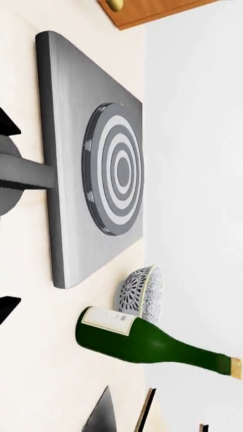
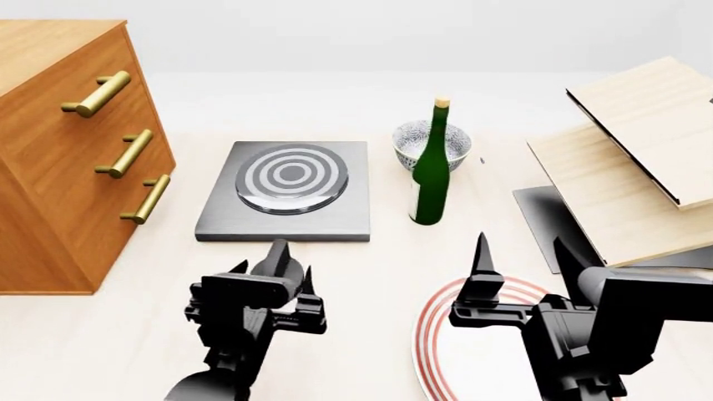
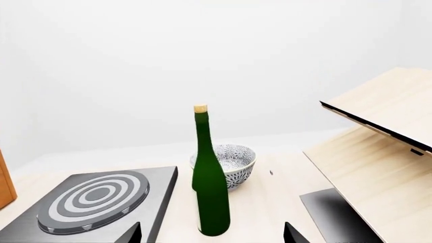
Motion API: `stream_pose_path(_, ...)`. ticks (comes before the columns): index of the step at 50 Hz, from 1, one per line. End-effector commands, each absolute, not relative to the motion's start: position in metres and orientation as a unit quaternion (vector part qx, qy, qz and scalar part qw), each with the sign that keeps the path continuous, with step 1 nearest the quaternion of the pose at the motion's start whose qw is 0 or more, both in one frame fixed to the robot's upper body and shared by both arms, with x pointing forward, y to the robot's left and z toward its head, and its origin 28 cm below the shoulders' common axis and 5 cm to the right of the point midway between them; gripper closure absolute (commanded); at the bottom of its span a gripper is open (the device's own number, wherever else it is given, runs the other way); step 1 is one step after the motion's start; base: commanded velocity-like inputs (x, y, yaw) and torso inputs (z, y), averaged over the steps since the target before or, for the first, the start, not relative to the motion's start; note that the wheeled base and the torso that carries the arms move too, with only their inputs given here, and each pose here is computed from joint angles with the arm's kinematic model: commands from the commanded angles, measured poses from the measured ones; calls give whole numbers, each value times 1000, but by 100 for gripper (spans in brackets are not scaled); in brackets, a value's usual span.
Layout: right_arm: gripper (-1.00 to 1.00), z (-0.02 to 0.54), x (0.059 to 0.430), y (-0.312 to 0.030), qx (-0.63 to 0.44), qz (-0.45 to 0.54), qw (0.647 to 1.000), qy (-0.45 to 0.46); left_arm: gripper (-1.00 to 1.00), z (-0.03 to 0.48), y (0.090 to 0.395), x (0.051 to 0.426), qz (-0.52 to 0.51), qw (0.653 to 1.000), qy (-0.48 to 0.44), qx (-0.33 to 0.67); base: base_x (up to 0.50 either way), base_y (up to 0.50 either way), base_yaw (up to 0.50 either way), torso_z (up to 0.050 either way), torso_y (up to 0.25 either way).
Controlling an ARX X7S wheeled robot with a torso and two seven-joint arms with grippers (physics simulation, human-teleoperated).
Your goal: Turn on the stove.
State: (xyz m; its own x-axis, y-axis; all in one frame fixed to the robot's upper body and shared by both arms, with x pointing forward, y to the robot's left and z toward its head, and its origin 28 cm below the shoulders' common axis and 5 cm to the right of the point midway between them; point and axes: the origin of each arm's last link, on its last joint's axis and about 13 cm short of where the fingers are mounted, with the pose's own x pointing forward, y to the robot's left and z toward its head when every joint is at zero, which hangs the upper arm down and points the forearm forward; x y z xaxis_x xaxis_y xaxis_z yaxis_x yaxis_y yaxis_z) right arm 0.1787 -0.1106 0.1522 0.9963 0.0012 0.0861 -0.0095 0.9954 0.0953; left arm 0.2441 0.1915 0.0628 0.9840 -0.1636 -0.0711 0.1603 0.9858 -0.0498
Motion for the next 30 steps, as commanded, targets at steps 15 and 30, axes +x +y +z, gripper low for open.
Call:
stream_pose_path(15, -100, 153, 177, -109, 43, 5, 998, -43, -100, 147, 201, 182, -119, 989, -8, -81, 0, 0, 0, 0, 0)
stream_pose_path(30, -100, 152, 177, -109, 43, 5, 998, -42, -100, 143, 202, 186, -108, 991, 1, -82, 0, 0, 0, 0, 0)
